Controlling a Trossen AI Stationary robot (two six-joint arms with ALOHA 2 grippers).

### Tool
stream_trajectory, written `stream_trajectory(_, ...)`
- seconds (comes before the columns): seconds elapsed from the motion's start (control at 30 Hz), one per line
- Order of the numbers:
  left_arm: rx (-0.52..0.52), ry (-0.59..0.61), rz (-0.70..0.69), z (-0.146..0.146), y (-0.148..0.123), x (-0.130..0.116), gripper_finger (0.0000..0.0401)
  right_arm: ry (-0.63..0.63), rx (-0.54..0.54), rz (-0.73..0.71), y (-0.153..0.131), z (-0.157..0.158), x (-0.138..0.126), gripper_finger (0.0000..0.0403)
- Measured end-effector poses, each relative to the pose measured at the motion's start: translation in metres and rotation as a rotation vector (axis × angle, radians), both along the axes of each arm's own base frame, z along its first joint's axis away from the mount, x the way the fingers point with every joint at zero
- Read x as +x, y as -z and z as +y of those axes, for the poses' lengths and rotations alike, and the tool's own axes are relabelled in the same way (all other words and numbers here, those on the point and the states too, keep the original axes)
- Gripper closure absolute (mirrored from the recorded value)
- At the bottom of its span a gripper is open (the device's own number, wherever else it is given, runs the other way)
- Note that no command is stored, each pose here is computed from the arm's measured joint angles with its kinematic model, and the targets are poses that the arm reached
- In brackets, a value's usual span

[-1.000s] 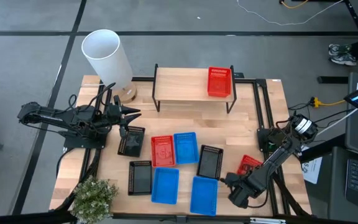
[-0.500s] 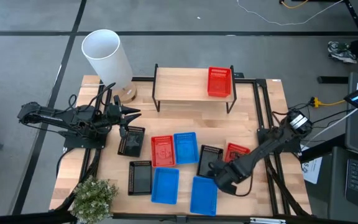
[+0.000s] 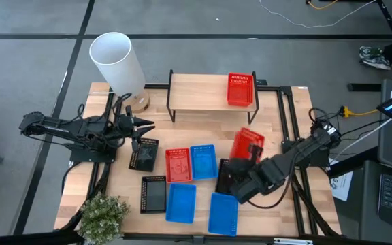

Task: Stack baskets on shelf by color
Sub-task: Stack the right red bin on top of the other red bin on the shelf

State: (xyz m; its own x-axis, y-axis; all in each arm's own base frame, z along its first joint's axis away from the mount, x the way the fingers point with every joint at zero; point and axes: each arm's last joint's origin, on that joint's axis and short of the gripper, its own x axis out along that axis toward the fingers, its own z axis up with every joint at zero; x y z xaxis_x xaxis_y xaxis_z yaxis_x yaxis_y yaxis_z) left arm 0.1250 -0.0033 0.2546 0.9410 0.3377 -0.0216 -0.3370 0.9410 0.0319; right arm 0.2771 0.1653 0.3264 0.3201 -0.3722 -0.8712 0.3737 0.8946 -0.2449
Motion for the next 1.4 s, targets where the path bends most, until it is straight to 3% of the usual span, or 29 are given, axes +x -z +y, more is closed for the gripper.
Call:
stream_trajectory(0.23, -0.017, -0.001, 0.008, 0.000, 0.001, 0.000, 0.0332, -0.136, -0.218, -0.215, -0.049, -0.041, 0.039, 0.0403)
stream_trajectory(0.47, -0.017, 0.000, 0.007, 0.000, 0.001, 0.000, 0.0332, -0.367, -0.235, -0.279, -0.070, -0.121, 0.086, 0.0403)
stream_trajectory(0.73, -0.015, 0.000, 0.014, 0.000, 0.002, 0.000, 0.0332, -0.173, -0.187, 0.084, -0.062, -0.219, 0.053, 0.0403)
stream_trajectory(0.87, -0.015, 0.000, 0.017, 0.000, 0.002, 0.000, 0.0332, -0.170, -0.103, 0.165, -0.059, -0.250, 0.040, 0.0403)
stream_trajectory(1.23, -0.014, 0.000, 0.016, 0.000, 0.002, 0.000, 0.0332, -0.182, 0.091, 0.241, -0.048, -0.297, 0.016, 0.0403)
stream_trajectory(1.4, -0.015, 0.000, 0.016, 0.000, 0.002, 0.000, 0.0332, -0.152, 0.101, 0.289, -0.036, -0.304, 0.013, 0.0403)
